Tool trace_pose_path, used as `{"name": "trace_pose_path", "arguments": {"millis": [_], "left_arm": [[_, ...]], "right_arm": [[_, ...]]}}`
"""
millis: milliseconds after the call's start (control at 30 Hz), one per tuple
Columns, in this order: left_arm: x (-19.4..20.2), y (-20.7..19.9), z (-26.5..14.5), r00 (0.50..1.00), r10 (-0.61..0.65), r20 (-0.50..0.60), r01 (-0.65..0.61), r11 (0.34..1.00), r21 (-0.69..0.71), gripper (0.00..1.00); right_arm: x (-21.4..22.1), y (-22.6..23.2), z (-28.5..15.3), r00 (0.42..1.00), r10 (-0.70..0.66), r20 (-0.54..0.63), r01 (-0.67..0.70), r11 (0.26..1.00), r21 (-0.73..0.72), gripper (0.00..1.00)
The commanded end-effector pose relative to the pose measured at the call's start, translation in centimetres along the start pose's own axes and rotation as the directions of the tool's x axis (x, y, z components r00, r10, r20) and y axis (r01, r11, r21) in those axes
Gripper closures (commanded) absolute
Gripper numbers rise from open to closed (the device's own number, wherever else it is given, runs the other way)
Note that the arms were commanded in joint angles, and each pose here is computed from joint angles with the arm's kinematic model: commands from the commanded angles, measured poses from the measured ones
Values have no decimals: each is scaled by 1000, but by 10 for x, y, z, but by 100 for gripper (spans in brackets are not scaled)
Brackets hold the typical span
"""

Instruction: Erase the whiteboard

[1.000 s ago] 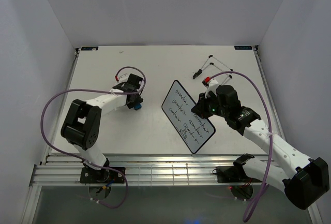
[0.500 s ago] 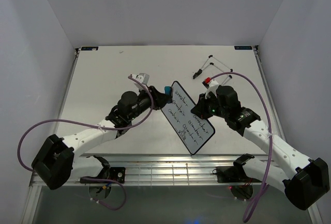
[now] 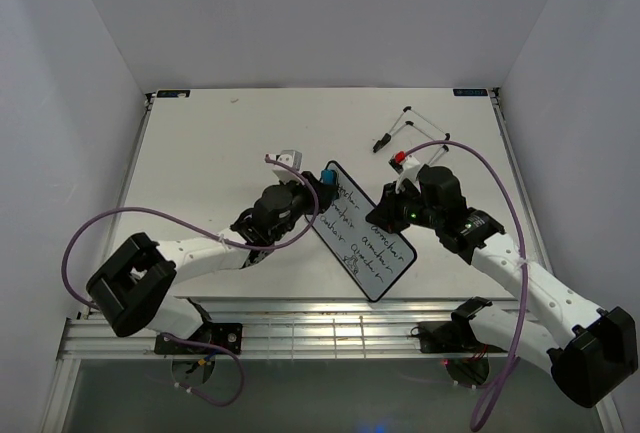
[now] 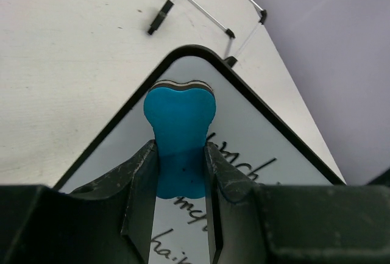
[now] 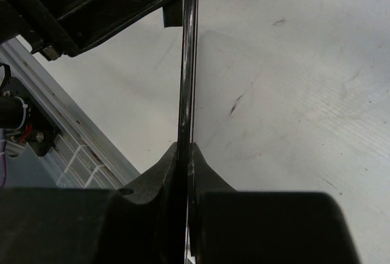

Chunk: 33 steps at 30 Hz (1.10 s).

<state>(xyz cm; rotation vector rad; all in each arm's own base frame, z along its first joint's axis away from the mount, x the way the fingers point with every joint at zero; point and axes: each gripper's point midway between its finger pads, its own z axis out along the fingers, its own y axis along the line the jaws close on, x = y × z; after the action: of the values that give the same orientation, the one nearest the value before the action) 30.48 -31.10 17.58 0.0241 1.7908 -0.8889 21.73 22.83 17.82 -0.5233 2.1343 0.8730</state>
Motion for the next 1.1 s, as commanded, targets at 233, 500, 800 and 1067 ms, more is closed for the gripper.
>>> {"name": "trace_pose_path", "arguments": {"millis": [233, 500, 800, 1067], "left_arm": [[-12, 8, 21, 994, 41, 97, -39, 999, -30, 100], [13, -38, 29, 998, 59, 27, -63, 980, 190, 100], [48, -85, 19, 997, 79, -17, -72, 962, 262, 100], [64, -93, -2, 997, 64, -48, -48, 961, 272, 100]], "right_arm": [[-20, 36, -10, 995, -58, 84, 72, 982, -176, 92], [-16, 30, -2, 997, -58, 55, 66, 985, -162, 92], [-23, 30, 1, 996, -66, 60, 75, 985, -158, 92], [-28, 33, 0, 995, -72, 73, 83, 983, -165, 92]]}}
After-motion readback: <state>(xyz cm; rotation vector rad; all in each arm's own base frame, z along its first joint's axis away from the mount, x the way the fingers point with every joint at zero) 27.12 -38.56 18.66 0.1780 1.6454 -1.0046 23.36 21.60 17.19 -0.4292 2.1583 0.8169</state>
